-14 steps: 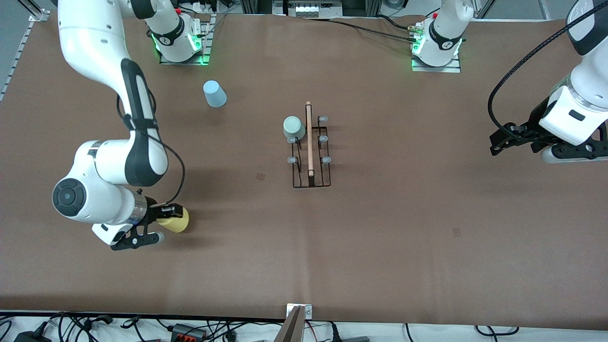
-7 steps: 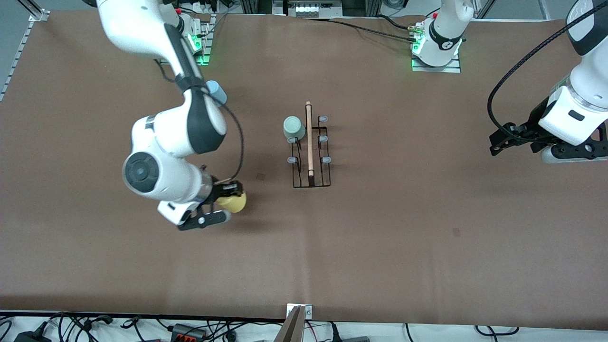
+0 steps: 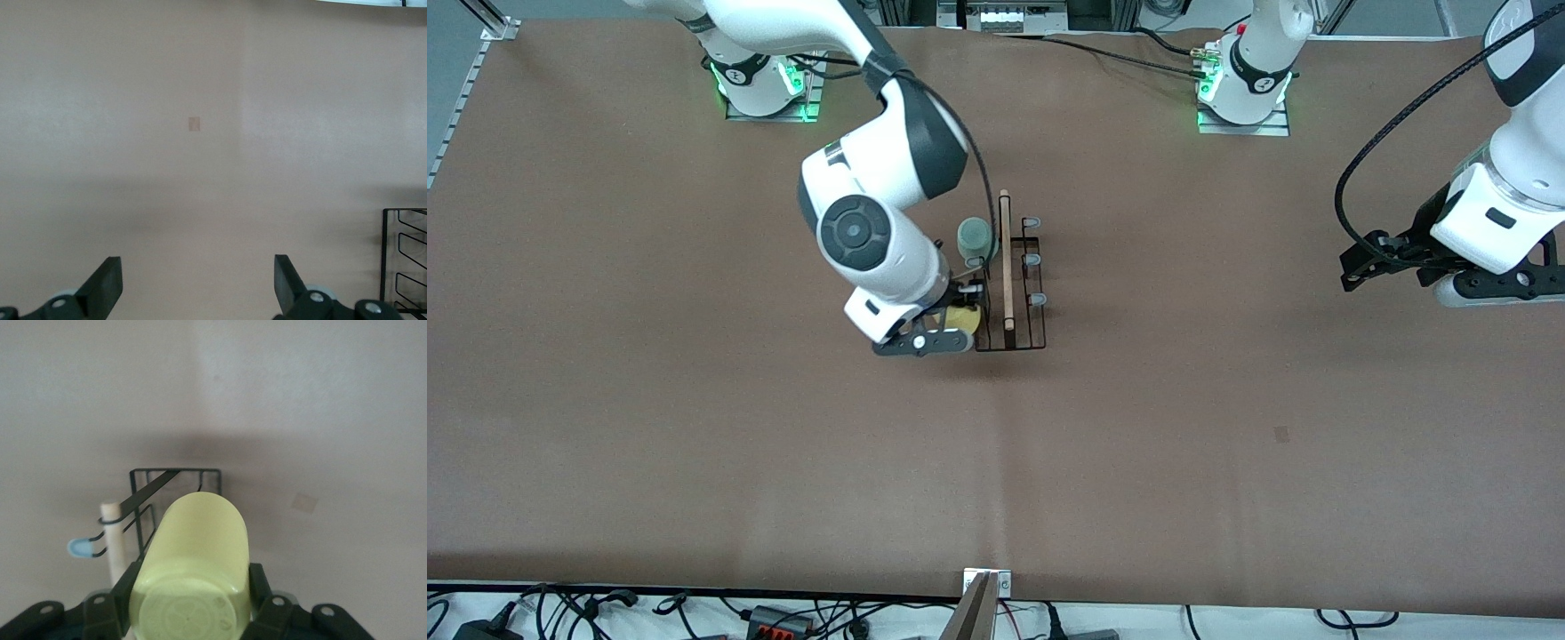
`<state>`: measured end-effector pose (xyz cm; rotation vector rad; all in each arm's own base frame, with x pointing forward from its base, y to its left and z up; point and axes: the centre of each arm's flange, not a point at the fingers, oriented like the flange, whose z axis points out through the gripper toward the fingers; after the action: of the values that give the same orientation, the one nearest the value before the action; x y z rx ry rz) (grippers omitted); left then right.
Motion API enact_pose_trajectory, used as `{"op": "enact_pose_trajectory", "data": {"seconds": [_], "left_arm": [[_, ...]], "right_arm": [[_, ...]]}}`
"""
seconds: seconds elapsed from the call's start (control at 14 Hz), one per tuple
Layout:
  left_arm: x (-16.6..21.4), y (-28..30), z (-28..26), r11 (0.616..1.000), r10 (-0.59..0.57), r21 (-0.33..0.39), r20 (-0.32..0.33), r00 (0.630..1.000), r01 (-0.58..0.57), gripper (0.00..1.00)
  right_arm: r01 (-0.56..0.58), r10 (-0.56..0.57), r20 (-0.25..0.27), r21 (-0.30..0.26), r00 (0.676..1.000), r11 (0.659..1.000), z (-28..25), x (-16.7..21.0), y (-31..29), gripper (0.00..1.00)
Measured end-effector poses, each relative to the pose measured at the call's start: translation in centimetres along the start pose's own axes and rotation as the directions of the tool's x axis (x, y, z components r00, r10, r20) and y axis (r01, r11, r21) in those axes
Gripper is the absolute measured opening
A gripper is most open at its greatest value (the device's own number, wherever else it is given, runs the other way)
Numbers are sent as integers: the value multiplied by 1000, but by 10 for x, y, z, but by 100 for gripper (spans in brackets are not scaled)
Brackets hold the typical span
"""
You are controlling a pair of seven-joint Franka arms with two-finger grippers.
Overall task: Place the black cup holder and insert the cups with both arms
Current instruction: 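Carry the yellow cup over the rack peg with the right gripper, then lower the yellow cup onto the peg and open the right gripper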
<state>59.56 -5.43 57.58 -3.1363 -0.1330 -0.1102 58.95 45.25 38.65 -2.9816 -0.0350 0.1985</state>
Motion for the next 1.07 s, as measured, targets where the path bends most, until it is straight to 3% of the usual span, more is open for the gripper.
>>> {"op": "enact_pose_trajectory", "data": {"seconds": [1.07], "left_arm": [[0,4,2,1000,7,0,3,1000,-7,100]], "right_arm": [[-34,36,41,-48,999,998,45,-5,-4,68]]}}
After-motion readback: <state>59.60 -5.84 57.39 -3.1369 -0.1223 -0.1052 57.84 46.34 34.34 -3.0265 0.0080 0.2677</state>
